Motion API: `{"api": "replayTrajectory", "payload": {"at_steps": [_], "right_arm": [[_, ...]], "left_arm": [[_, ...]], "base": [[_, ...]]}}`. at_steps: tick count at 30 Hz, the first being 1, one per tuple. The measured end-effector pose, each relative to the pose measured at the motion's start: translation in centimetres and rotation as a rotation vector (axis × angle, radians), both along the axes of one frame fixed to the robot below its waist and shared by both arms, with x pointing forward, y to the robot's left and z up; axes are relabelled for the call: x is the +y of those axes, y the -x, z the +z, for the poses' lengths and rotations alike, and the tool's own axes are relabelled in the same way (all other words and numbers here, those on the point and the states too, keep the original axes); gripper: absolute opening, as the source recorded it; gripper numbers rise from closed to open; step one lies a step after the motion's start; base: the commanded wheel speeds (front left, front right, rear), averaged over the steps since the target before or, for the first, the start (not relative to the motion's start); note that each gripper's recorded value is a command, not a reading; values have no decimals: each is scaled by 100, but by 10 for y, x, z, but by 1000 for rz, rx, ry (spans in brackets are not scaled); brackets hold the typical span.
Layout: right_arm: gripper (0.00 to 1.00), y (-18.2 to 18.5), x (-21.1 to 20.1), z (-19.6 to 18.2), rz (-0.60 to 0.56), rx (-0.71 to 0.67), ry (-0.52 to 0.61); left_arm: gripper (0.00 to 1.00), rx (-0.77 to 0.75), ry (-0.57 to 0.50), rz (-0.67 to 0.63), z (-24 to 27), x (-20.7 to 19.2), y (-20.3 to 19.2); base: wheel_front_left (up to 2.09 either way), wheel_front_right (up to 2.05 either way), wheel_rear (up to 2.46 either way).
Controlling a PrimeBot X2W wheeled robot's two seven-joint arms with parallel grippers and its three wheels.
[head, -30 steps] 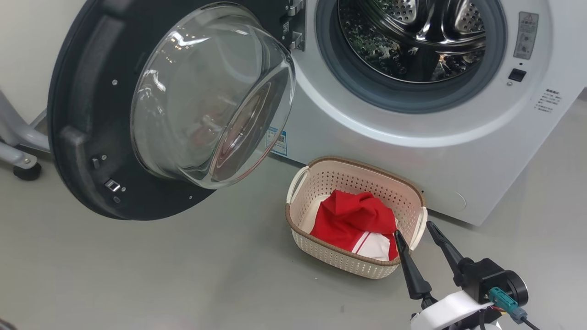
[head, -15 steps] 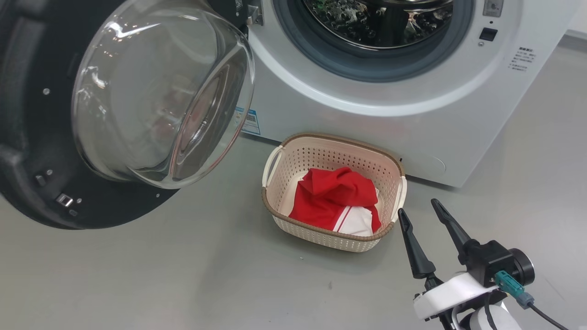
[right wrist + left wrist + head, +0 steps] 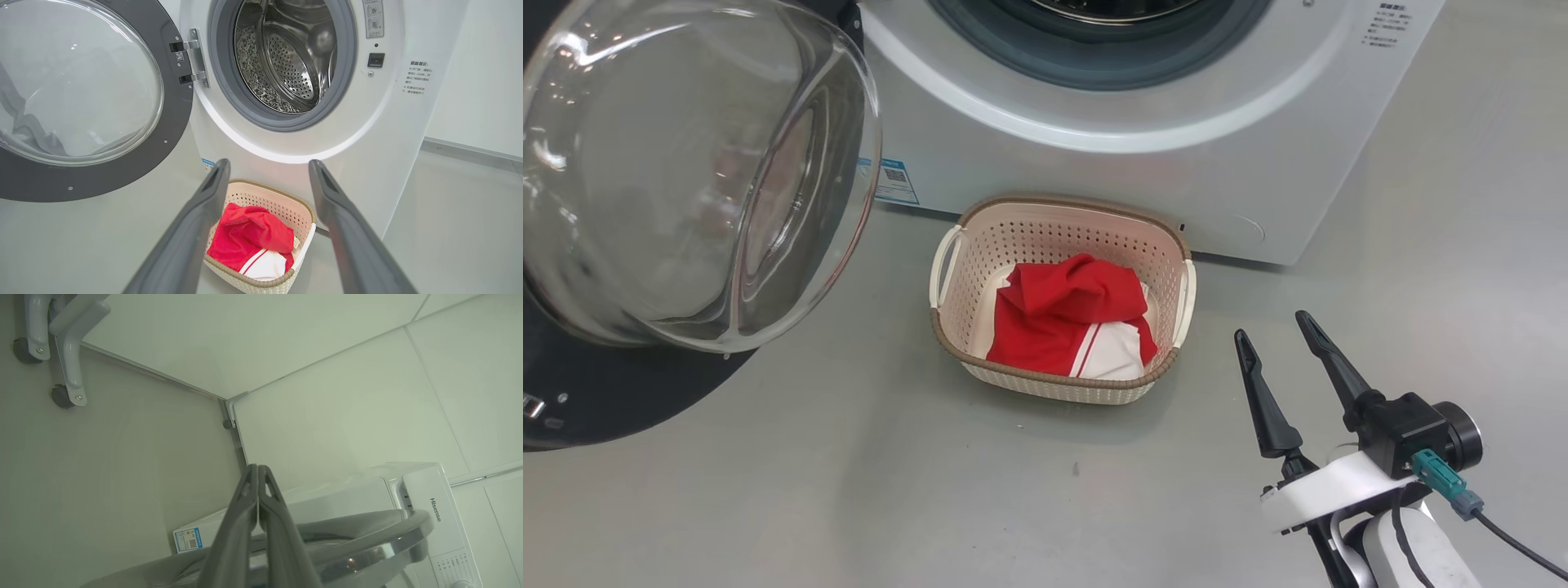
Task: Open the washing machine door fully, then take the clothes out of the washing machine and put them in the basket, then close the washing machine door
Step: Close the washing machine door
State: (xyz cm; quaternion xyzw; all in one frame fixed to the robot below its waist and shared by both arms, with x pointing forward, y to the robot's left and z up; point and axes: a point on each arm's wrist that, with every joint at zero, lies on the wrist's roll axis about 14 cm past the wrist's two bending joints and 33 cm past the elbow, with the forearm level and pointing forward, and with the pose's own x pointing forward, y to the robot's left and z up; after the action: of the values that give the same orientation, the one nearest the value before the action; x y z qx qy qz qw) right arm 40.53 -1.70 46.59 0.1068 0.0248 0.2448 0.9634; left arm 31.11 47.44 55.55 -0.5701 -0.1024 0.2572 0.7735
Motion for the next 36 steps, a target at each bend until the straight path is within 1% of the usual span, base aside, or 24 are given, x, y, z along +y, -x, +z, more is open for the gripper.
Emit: {"api": "replayTrajectory", "payload": {"at_steps": [7,12,16,24,31,36], "right_arm": [[100,-4,-19,-7,-51,17,10],[100,-6,-23,-9,-62,19,15],[100,-6,-23,-8,-62,19,15],[100,-7,-23,-9,-63,20,15],[100,-9,-26,-10,-69,20,18],[100,-10,-26,-11,-70,21,20]], "left_arm": [[0,75,80,-108,-33,-22,-25],[0,83,128,-145,-43,-28,-28],[0,83,143,-165,-44,-29,-27],[0,22,197,-237,-41,-36,-27],[0,-55,210,-293,-30,-41,-27],[0,-107,218,-363,-21,-51,-29]], "base": [[0,0,0],[0,0,0],[0,0,0],[0,0,0],[0,0,0],[0,0,0]]}}
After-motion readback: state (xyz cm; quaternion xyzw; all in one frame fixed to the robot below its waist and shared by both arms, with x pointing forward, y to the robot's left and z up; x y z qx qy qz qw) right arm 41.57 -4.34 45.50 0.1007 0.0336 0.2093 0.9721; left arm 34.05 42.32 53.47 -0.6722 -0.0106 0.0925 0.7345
